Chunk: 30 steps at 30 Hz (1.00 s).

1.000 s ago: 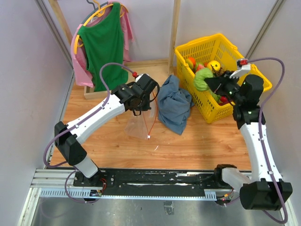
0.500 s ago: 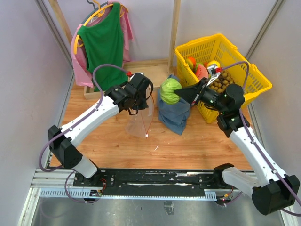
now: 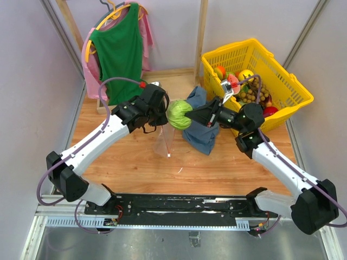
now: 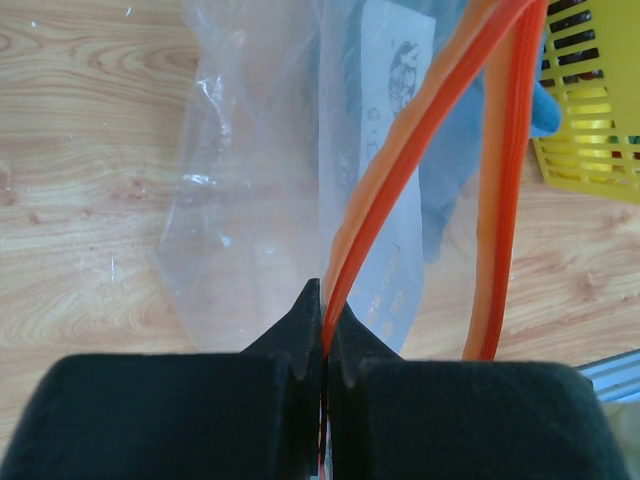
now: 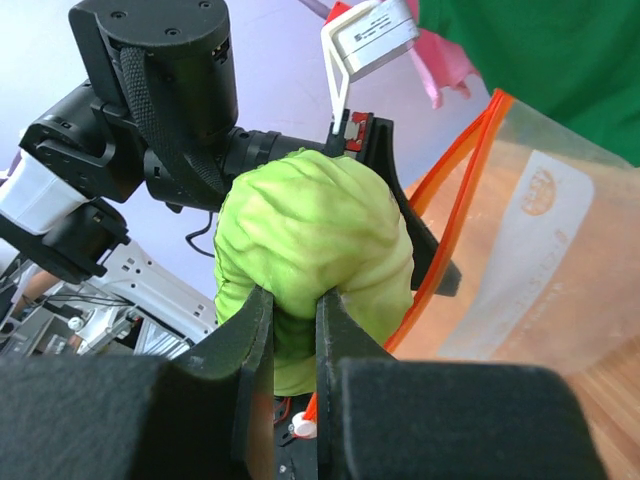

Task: Place the food in the zip-top bag and seal the zipper
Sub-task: Place the fake vegetable in the zipper food storage bag.

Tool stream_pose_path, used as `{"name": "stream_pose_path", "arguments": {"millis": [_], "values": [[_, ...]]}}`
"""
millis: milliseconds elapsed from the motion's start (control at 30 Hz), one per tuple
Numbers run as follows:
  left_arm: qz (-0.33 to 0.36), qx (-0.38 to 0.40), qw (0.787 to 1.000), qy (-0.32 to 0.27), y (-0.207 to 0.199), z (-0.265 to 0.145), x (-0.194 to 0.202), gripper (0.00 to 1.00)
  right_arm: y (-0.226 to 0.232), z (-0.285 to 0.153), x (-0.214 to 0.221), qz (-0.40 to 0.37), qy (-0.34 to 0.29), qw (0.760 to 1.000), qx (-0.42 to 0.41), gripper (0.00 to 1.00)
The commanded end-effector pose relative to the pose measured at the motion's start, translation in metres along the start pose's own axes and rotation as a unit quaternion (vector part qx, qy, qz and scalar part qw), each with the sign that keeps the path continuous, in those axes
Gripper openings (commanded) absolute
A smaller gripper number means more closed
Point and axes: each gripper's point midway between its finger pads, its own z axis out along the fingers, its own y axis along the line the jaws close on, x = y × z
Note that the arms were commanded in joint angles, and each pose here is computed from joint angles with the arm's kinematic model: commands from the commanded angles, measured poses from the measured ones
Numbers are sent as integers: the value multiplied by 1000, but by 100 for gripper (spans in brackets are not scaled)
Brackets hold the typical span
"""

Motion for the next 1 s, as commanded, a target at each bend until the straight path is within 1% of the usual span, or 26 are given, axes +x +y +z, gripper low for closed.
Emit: {"name": "stream_pose_path", "arguments": {"millis": [0,167,467,833,967], "values": [[-14,23,999,-18,-6,-7,-11,0,24,7,-5,-2,-19,998,-54,1],[-18,24,999,-13,-6,-6,-9,0,21,14,4,19,-13,998,-64,1],[-30,45,998,-28,-9,-21,-15,0,-29,16,37,62,3,998,4,1],[-16,66,997,-25,-13,-34,-14,0,-66,7,59,16,62,993,99,1],[-14,83,996,-24,-19,-36,-14,0,-70,3,61,-6,73,991,111,1]]}}
